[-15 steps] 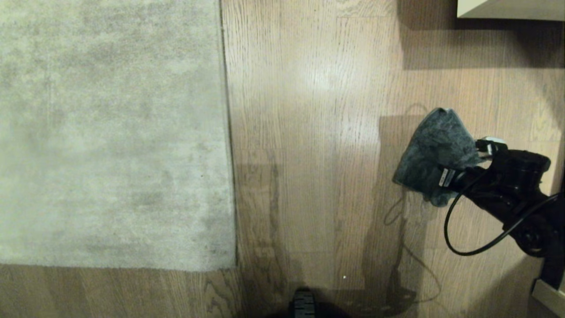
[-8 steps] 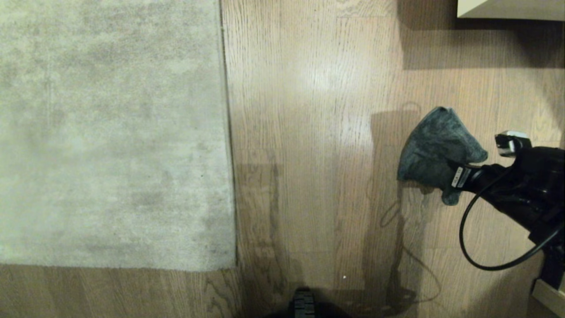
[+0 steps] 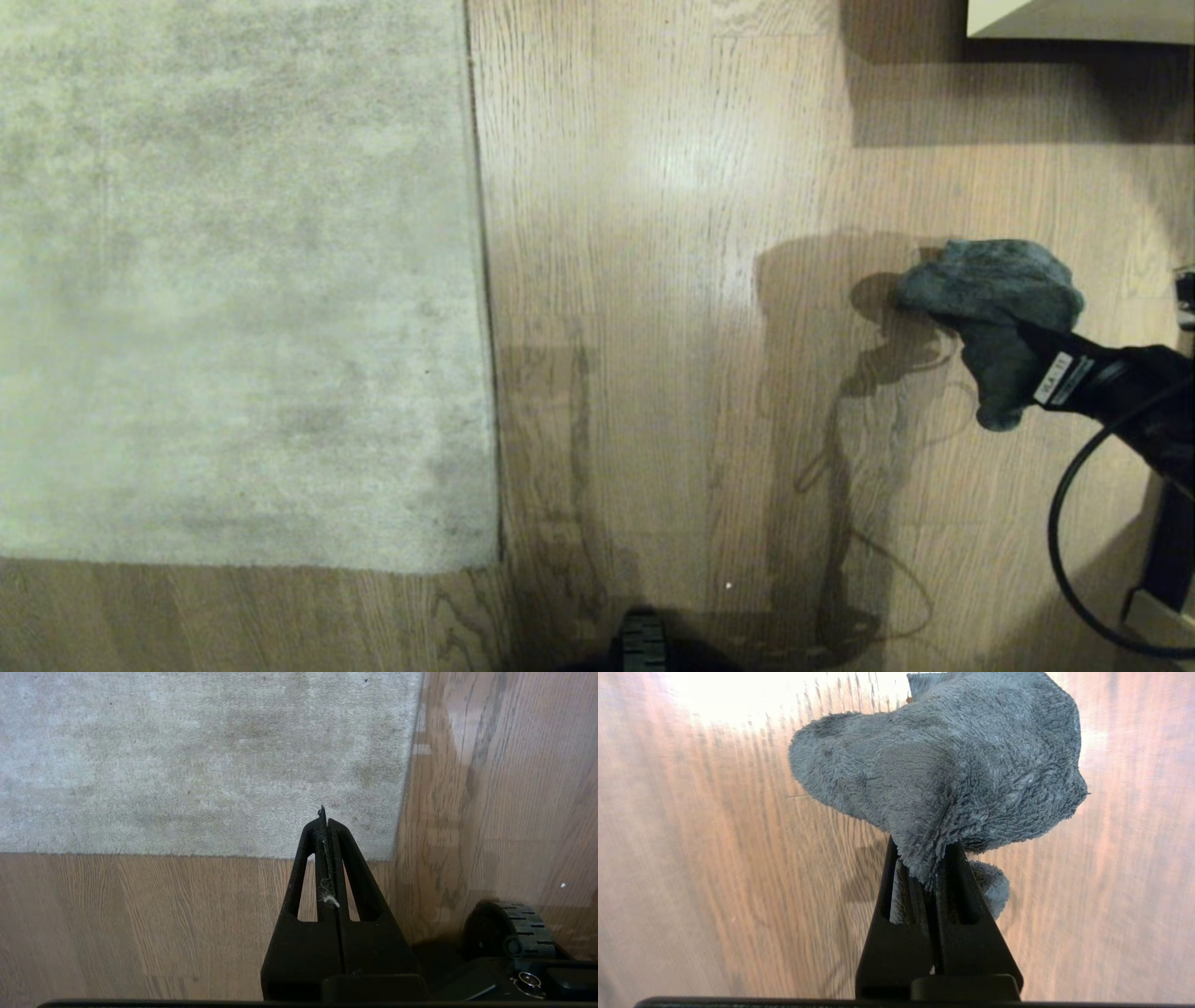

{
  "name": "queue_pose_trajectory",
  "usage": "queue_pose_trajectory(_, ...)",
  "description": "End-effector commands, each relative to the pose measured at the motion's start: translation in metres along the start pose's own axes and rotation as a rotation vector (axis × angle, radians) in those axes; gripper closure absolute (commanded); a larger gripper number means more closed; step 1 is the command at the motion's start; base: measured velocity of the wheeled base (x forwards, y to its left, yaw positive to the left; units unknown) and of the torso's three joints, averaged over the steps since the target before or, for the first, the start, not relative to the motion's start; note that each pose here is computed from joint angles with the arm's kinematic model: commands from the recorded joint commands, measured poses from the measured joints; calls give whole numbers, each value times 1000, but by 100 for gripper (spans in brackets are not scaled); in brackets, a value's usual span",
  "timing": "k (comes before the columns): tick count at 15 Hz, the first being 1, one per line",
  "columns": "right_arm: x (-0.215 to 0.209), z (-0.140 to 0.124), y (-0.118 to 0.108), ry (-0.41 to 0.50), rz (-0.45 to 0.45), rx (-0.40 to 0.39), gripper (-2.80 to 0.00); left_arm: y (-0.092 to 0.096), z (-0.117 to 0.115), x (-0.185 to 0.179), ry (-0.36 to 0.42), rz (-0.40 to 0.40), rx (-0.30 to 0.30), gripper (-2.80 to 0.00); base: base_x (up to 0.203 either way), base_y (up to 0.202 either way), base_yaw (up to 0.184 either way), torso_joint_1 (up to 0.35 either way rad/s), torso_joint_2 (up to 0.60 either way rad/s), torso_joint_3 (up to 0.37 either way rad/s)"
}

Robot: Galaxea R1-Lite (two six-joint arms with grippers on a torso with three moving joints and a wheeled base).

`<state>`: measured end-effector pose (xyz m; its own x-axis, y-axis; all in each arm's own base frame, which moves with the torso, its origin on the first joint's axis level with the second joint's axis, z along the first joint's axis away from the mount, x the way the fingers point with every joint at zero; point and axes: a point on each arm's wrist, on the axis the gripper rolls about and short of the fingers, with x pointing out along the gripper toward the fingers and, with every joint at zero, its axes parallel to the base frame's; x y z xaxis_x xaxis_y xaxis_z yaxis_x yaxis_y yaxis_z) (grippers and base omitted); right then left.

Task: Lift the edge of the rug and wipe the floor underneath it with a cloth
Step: Pick up the rag, then lift up the carpet

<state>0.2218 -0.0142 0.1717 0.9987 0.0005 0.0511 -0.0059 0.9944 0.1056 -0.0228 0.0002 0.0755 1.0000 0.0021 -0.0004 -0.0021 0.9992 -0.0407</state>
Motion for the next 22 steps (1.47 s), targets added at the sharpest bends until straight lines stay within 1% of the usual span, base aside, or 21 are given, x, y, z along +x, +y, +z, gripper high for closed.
queue_pose_trajectory(1,-33,13,0,-74,-12,-6,0,0,0,0,1,3,-1,0,0,0,0,0,0,0)
queue_pose_trajectory(3,-58,13,0,-94,-23,-5,0,0,0,0,1,1,-1,0,0,0,0,0,0,0)
queue_pose_trajectory(6,-101,0,2,-97,-25,-3,0,0,0,0,1,3,-1,0,0,0,0,0,0,0)
queue_pose_trajectory(8,-123,1,5,-131,-13,2,0,0,0,0,1,1,-1,0,0,0,0,0,0,0)
queue_pose_trajectory(11,-159,-5,9,-122,-10,10,0,0,0,0,1,3,-1,0,0,0,0,0,0,0)
queue_pose_trajectory(14,-204,-23,12,-120,-6,3,0,0,0,0,2,1,1,0,0,0,0,0,0,0)
queue_pose_trajectory(16,-220,-38,12,-95,-19,-31,0,0,0,0,2,1,1,0,0,0,0,0,0,0)
queue_pose_trajectory(17,-223,-47,11,-29,-32,-55,0,0,0,0,2,1,1,0,0,0,0,0,0,0)
queue_pose_trajectory(18,-222,-58,9,79,-45,-83,0,0,0,0,2,2,0,0,0,0,0,0,0,0)
queue_pose_trajectory(19,-223,-66,8,162,-53,-110,0,0,0,0,3,2,0,0,0,0,0,0,0,0)
queue_pose_trajectory(21,-226,-79,6,300,-102,-149,0,0,0,0,3,3,1,0,0,0,0,0,0,0)
queue_pose_trajectory(22,-227,-83,5,343,-125,-159,0,0,0,0,3,1,1,0,0,0,0,0,0,0)
